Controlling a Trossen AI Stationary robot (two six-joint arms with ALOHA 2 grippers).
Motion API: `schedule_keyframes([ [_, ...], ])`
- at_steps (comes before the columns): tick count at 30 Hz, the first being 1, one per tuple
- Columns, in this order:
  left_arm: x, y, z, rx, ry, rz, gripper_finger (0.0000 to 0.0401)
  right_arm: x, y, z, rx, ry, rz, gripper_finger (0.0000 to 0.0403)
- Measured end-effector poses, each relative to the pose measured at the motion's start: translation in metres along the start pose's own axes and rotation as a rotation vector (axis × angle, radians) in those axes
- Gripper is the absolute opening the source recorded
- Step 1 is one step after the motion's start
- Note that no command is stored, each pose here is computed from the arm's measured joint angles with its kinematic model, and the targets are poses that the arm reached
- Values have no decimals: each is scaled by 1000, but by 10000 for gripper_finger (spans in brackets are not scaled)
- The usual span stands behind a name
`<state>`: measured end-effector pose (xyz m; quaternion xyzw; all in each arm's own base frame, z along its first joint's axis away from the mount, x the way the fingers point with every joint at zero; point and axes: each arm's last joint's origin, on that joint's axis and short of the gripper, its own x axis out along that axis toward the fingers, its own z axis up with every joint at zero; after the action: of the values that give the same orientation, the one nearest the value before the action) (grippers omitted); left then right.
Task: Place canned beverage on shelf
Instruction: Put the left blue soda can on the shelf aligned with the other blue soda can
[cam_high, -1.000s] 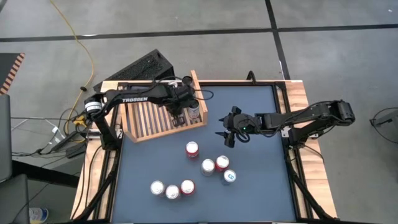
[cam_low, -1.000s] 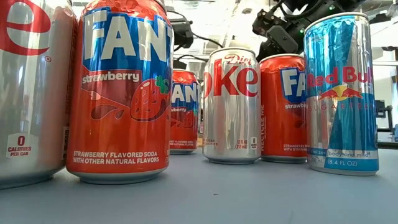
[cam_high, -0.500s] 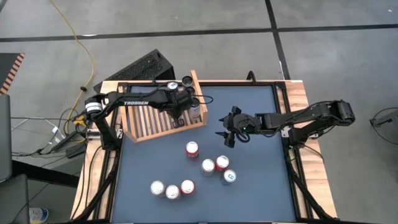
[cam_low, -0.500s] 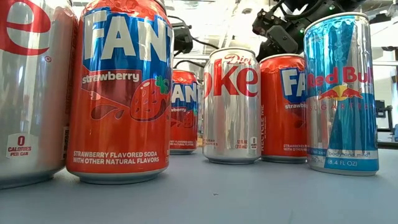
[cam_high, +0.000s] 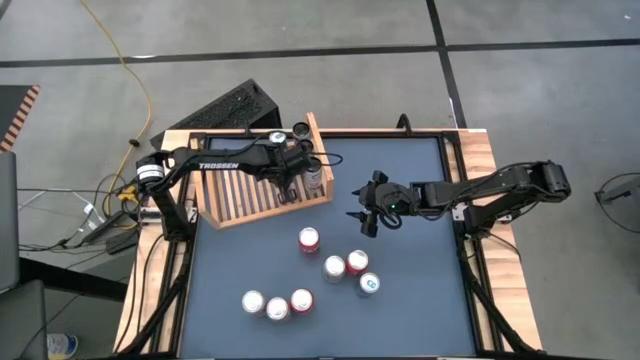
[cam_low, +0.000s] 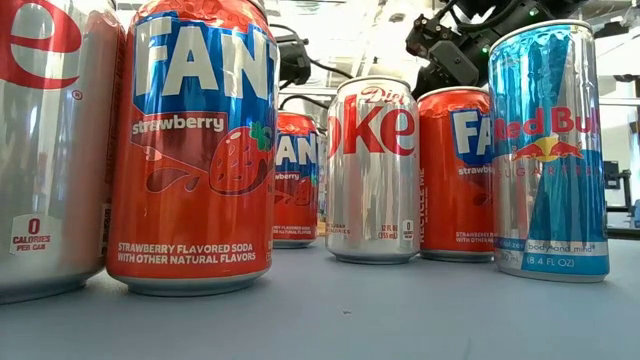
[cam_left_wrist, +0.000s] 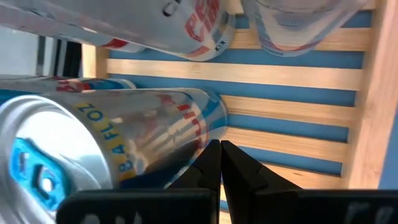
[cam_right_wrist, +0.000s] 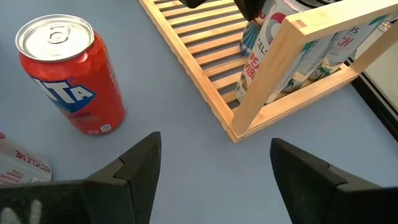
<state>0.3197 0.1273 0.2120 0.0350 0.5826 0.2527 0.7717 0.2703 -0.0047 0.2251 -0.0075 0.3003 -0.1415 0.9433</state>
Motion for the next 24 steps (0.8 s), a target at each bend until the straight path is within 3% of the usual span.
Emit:
schedule_keyframes([
  [24,1,4,2,-28,-15,34,0,-1,2,0,12,-1,6,276],
])
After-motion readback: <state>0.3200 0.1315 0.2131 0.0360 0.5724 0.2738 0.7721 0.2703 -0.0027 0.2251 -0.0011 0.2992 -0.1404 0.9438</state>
